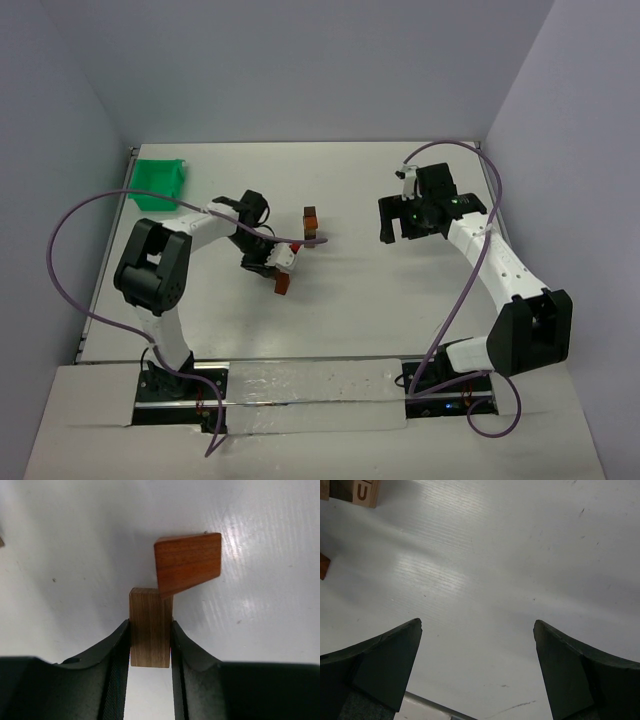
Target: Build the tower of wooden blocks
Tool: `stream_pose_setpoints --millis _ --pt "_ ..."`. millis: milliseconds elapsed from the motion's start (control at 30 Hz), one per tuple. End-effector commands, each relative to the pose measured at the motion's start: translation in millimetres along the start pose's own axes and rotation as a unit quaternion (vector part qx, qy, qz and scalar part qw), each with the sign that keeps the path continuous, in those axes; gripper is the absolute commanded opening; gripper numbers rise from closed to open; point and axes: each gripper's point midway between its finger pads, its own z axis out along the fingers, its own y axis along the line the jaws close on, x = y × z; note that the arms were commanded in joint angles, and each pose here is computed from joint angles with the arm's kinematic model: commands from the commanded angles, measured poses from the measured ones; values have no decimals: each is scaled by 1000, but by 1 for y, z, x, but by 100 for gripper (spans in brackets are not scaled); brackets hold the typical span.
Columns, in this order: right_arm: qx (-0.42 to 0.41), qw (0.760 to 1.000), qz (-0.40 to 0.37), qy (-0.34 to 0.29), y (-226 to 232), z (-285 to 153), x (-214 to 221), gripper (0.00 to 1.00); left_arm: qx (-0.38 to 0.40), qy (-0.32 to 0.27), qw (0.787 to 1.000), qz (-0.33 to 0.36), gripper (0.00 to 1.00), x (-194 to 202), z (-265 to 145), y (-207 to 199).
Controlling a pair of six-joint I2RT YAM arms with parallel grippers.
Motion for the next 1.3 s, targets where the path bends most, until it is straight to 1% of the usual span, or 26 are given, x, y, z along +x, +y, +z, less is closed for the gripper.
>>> stream_pose_setpoints --millis 0,33,100,133,167,200,233,267,300,333,400,433,467,500,567,600,633,667,700,733,800,833,933,1033,1167,1267 --pt "4 1000 -3 -23 -1 -10 -19 100 -24 4 998 -58 0 -13 -30 -16" --pt "4 1000 -4 -25 -1 -10 -19 100 -36 -2 997 -69 0 -16 -38 -16" --pt "0 1000 -3 -26 1 -11 -21 100 -86 -20 989 -122 0 -31 -63 -12" --pt "-2 1000 -1 -25 1 -11 -21 100 -122 -34 976 -177 0 -40 -77 -6" --pt "-5 1000 0 -24 2 -10 -21 100 -165 -55 963 -207 0 -54 -98 4" --pt "-6 1000 2 -23 3 -9 -21 100 -205 -75 952 -216 0 -67 -119 14" --pt "-8 1000 5 -21 4 -8 -20 100 -240 -98 934 -244 0 -80 -136 22" --pt "-9 1000 6 -18 4 -7 -20 100 -284 -136 907 -280 0 -101 -158 34" --pt "-10 1000 7 -16 4 -6 -20 100 -321 -154 881 -313 0 -111 -171 45" --pt "-9 1000 8 -12 3 -4 -18 100 -383 -160 829 -373 0 -118 -184 58" --pt "-7 1000 8 -8 2 -1 -16 100 -458 -154 755 -443 0 -121 -206 69" --pt "-7 1000 16 -4 2 0 -15 100 -456 -145 748 -460 0 -126 -200 69" --pt "-7 1000 21 -2 3 1 -14 100 -457 -151 734 -479 0 -130 -200 70" --pt "-7 1000 23 2 3 2 -12 100 -455 -155 714 -509 0 -133 -200 74" --pt "-6 1000 27 9 2 4 -10 100 -439 -138 682 -569 0 -136 -185 81" --pt "-5 1000 26 10 2 4 -10 100 -434 -134 667 -591 0 -136 -182 85" --pt "-5 1000 26 9 2 3 -11 100 -436 -143 652 -603 0 -139 -183 95" --pt "-1 1000 25 9 1 2 -11 100 -430 -131 634 -629 0 -138 -178 104" --pt "0 1000 25 11 0 2 -10 100 -416 -109 620 -657 0 -135 -169 99" --pt "1 1000 24 12 0 2 -10 100 -416 -114 610 -664 0 -142 -175 107" --pt "5 1000 27 12 -2 2 -10 100 -395 -80 590 -699 0 -135 -152 115" --pt "5 1000 27 12 -2 3 -10 100 -390 -74 582 -710 0 -133 -144 116" --pt "7 999 34 10 -3 3 -12 100 -396 -82 568 -717 0 -136 -139 120" --pt "9 999 42 5 -6 1 -17 100 -407 -95 566 -711 0 -144 -131 121" --pt "5 999 51 -4 -6 -2 -27 100 -454 -68 549 -698 1 -130 -123 126" --pt "3 999 53 -4 -5 -3 -30 100 -471 -60 544 -692 2 -127 -121 132"
